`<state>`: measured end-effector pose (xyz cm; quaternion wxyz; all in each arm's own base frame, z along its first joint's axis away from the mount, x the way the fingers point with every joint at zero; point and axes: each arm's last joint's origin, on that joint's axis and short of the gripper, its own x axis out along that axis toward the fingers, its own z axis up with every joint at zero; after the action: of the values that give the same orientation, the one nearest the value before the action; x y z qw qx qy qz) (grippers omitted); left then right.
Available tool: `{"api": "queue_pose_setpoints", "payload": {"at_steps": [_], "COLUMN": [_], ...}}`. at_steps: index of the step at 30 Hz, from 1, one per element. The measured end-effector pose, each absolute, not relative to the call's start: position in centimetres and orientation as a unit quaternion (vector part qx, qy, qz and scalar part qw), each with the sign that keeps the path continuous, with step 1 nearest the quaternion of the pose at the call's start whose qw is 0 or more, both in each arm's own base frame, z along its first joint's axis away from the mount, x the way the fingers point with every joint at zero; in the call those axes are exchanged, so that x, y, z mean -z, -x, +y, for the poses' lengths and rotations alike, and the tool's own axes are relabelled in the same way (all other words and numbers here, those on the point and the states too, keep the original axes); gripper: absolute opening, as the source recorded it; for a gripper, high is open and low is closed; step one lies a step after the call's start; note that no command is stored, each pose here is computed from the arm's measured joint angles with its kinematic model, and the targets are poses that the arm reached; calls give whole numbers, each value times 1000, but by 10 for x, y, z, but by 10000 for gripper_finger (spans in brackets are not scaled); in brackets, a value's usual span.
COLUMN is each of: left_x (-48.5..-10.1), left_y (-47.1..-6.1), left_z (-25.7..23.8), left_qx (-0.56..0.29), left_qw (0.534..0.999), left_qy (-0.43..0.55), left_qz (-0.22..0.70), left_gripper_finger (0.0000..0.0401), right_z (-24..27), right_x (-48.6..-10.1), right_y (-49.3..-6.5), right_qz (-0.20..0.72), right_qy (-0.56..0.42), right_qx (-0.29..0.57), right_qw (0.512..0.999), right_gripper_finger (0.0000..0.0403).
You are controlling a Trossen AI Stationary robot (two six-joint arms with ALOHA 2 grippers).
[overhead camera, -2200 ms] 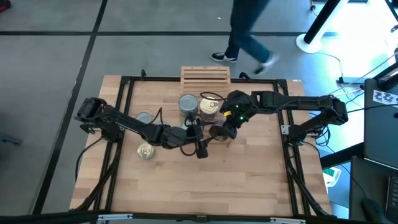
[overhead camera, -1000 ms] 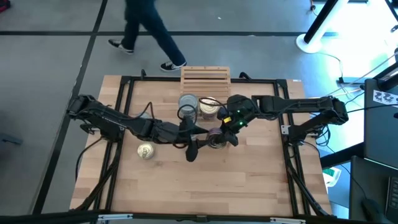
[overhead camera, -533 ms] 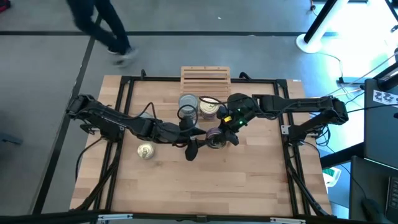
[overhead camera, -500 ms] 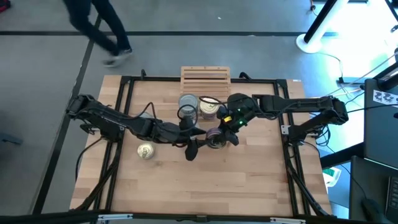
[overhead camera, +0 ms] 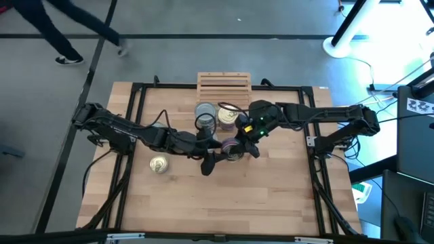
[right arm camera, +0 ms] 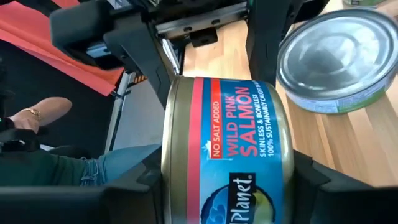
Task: Stack canned seafood by type on shelf
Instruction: Put the blue tuna can on the shelf
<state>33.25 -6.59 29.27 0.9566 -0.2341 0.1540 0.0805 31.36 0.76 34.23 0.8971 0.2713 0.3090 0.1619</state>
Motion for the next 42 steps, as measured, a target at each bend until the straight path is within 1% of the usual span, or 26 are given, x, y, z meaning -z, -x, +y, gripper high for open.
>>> {"api": "queue_pose_setpoints", "payload": {"at_steps": [4,9,11,14,17,22,25,29,36,42], "left_x": [-295,-295,-294,-293,-293,-293,-292,-289,-287,-288], "left_y": [-333,-333,-333,-333,-333,-333,-332,-332,-333,-335], "left_z": [-66,-66,-66,-66,-66,-66,-65,-61,-50,-39], "left_qx": [-75,-78,-80,-80,-80,-82,-87,-100,-117,-117], "left_qw": [961,960,960,960,960,957,954,945,925,898], "left_qy": [221,227,226,222,222,233,242,265,319,391], "left_qz": [145,145,146,150,152,153,154,164,170,165], "left_gripper_finger": [230,192,191,189,188,188,188,188,188,188], "right_z": [8,7,7,6,6,4,2,0,-2,-4], "right_x": [-343,-343,-343,-342,-341,-333,-329,-328,-337,-345], "right_y": [-314,-314,-314,-314,-314,-308,-303,-299,-287,-274], "right_qz": [307,305,304,302,307,351,379,393,385,377], "right_qy": [-272,-261,-262,-262,-262,-249,-252,-230,-190,-154], "right_qx": [-165,-154,-148,-135,-129,-121,-110,-100,-96,-46], "right_qw": [897,903,904,907,906,894,884,885,898,912], "right_gripper_finger": [184,186,205,249,283,312,314,312,312,312]}}
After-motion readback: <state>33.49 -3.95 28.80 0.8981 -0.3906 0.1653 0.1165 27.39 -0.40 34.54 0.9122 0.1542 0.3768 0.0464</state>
